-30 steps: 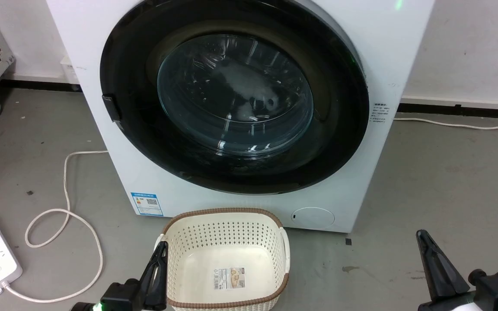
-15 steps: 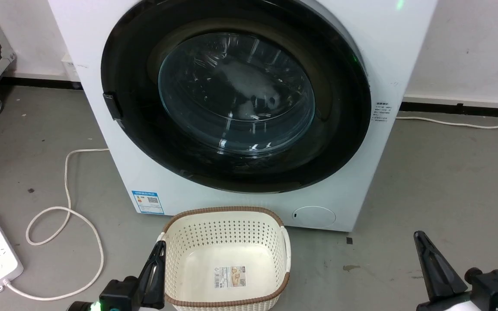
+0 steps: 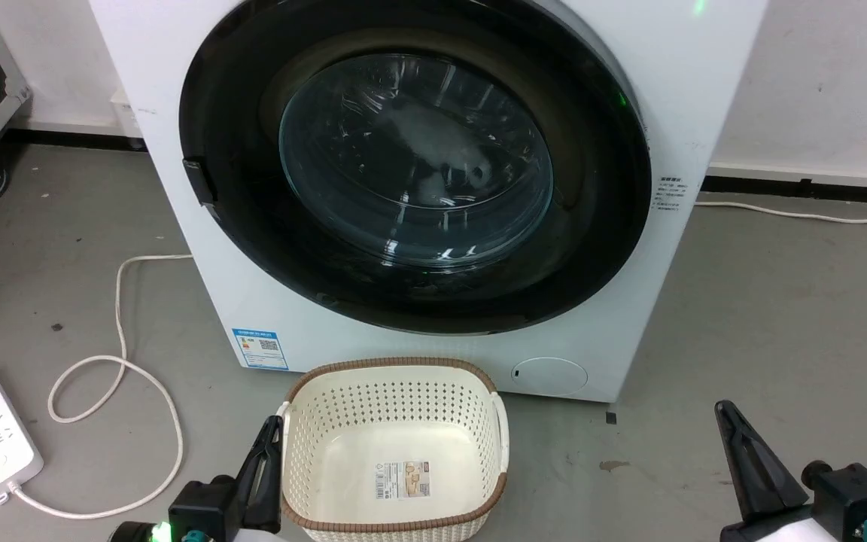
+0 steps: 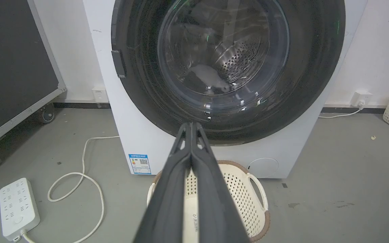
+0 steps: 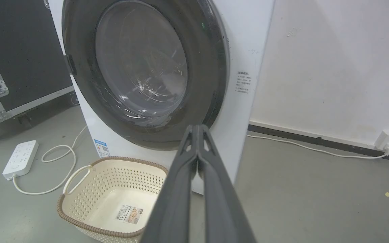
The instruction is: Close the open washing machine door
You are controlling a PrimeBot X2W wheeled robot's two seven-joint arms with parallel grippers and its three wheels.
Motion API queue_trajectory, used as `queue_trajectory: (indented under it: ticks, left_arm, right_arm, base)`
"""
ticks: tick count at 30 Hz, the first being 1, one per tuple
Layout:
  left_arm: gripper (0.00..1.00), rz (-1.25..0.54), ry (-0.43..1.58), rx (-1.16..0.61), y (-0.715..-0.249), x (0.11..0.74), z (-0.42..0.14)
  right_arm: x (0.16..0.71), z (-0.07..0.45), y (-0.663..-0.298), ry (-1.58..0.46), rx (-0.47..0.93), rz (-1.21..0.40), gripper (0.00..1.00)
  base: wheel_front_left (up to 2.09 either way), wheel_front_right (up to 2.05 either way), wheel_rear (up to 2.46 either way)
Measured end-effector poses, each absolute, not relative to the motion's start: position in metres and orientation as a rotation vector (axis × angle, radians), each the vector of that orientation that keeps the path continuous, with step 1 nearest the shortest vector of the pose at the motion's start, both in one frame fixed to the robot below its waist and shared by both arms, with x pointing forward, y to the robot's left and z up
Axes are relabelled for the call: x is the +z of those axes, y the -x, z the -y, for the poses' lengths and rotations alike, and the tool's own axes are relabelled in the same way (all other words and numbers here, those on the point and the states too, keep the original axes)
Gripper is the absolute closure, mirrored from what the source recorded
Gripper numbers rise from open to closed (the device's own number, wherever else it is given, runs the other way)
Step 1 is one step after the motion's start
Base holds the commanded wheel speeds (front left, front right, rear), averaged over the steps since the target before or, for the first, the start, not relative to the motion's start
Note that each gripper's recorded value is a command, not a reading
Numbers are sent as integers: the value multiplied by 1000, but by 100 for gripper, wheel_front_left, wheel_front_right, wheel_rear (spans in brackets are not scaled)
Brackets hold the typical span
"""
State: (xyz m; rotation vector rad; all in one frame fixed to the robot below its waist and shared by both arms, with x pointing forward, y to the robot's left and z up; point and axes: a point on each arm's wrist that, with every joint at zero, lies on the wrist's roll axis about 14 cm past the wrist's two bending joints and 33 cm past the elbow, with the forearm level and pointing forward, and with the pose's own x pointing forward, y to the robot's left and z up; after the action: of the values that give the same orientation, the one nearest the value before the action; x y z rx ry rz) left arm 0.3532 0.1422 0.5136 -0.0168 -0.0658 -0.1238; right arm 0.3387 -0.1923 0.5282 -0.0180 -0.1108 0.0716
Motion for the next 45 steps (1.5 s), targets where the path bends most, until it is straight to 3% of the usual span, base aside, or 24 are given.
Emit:
queue_trajectory:
  ticks: [45]
  left_arm:
    - [100,29,-13,-72,-363,519,-157]
  right_arm:
    - [525,177,-354,32,101,45,100]
  base:
    - [0,0,0]
